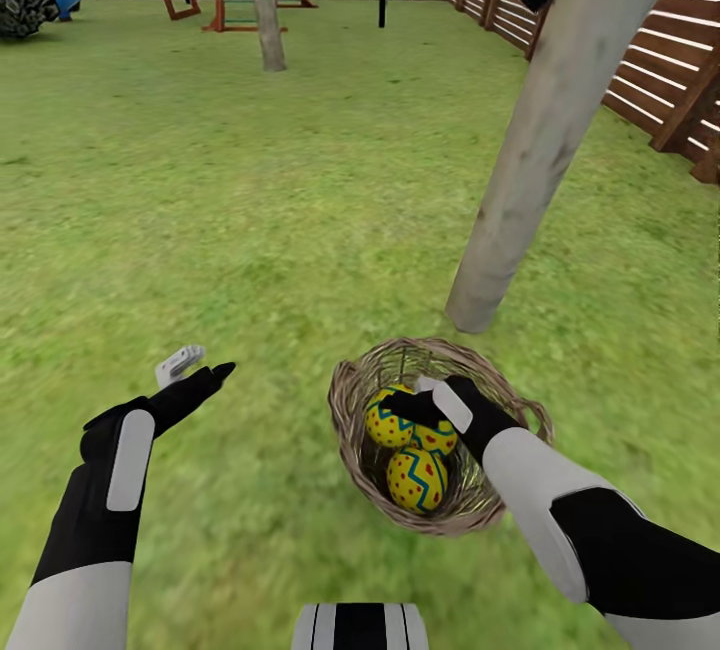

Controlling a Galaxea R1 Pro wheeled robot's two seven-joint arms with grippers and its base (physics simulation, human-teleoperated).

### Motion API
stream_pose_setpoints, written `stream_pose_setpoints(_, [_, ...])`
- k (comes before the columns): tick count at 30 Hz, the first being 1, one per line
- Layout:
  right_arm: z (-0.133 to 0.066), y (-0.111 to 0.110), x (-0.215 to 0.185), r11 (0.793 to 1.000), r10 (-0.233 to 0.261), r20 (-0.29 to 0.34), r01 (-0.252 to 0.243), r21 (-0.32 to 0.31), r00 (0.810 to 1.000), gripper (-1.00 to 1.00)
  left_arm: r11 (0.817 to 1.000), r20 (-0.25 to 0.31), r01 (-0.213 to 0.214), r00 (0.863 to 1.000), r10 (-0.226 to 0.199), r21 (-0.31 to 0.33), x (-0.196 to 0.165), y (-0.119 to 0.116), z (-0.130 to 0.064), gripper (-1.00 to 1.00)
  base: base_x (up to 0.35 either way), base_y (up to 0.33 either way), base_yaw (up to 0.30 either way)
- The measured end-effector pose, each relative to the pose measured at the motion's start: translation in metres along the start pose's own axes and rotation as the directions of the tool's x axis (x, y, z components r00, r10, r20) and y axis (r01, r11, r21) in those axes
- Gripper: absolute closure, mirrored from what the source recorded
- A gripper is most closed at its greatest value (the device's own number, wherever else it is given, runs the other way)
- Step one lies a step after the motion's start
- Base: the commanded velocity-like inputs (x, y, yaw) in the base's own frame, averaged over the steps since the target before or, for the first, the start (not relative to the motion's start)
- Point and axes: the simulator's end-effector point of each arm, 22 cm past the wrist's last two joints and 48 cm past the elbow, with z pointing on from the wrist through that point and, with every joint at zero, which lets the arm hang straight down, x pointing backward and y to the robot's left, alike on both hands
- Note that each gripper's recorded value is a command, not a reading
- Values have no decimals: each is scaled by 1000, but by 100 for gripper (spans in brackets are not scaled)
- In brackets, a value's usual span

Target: Take the three Easter eggs out of the wicker basket on the lawn in the garden, then place them on the lawn next to a single tree (choose any tree) so that all three eggs are next to the same tree and none are left in the basket.

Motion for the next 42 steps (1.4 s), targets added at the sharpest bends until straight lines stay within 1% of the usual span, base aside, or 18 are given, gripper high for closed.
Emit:
stream_pose_setpoints(3, [-7, 3, -1, 1000, -3, -3, 3, -4, 1000, 100, 1000, 10, -1, 1000, 1, 7, -5, -4, -5, -100, 0, 0, 0])
stream_pose_setpoints(9, [-18, 7, -5, 1000, -9, 12, 10, -7, 1000, 100, 1000, 34, 3, 999, -3, 14, -18, -8, -15, -100, 0, 0, 0])
stream_pose_setpoints(12, [-25, 3, -11, 1000, -10, 25, 10, -1, 1000, 100, 1000, 44, 1, 999, -2, 20, -23, -12, -19, -100, -174, 0, 0])
stream_pose_setpoints(22, [-47, 10, -24, 1000, -23, 62, 23, -6, 998, 100, 999, 78, -2, 997, -1, 43, -40, -25, -36, -100, -36, 0, 0])
stream_pose_setpoints(24, [-53, 8, -28, 1000, -24, 72, 24, -2, 997, 100, 999, 84, -3, 996, -1, 48, -43, -28, -39, -100, -4, 0, 0])
stream_pose_setpoints(28, [-61, 9, -32, 1000, -27, 85, 28, -2, 996, 100, 998, 97, -6, 995, 0, 57, -50, -33, -46, -100, -229, 0, 0])
stream_pose_setpoints(34, [-73, 14, -36, 999, -40, 103, 40, -2, 994, 100, 997, 115, -9, 993, 1, 73, -58, -42, -56, -100, -28, 0, 0])
stream_pose_setpoints(37, [-80, 14, -39, 999, -43, 112, 43, -2, 993, 100, 997, 121, -12, 993, 2, 80, -61, -47, -60, -100, -203, 0, 0])
stream_pose_setpoints(38, [-83, 12, -41, 999, -43, 117, 43, -4, 992, 100, 997, 126, -11, 992, 1, 82, -64, -48, -63, -100, -55, 0, 0])
stream_pose_setpoints(39, [-86, 13, -43, 999, -38, 123, 42, -24, 992, 100, 996, 131, -11, 991, 0, 84, -66, -48, -65, -100, -23, 0, 0])
stream_pose_setpoints(40, [-90, 13, -45, 998, -33, 121, 40, -54, 992, 100, 996, 134, -12, 991, 0, 86, -67, -50, -67, -100, -9, 0, 0])
stream_pose_setpoints(41, [-93, 14, -37, 996, -33, 78, 39, -81, 996, 100, 996, 138, -12, 990, 0, 88, -69, -51, -69, -100, -3, 0, 0])
stream_pose_setpoints(42, [-96, 15, -26, 995, -38, 25, 40, -94, 999, 100, 996, 141, -13, 990, 0, 90, -71, -52, -71, -100, -1, 0, 0])
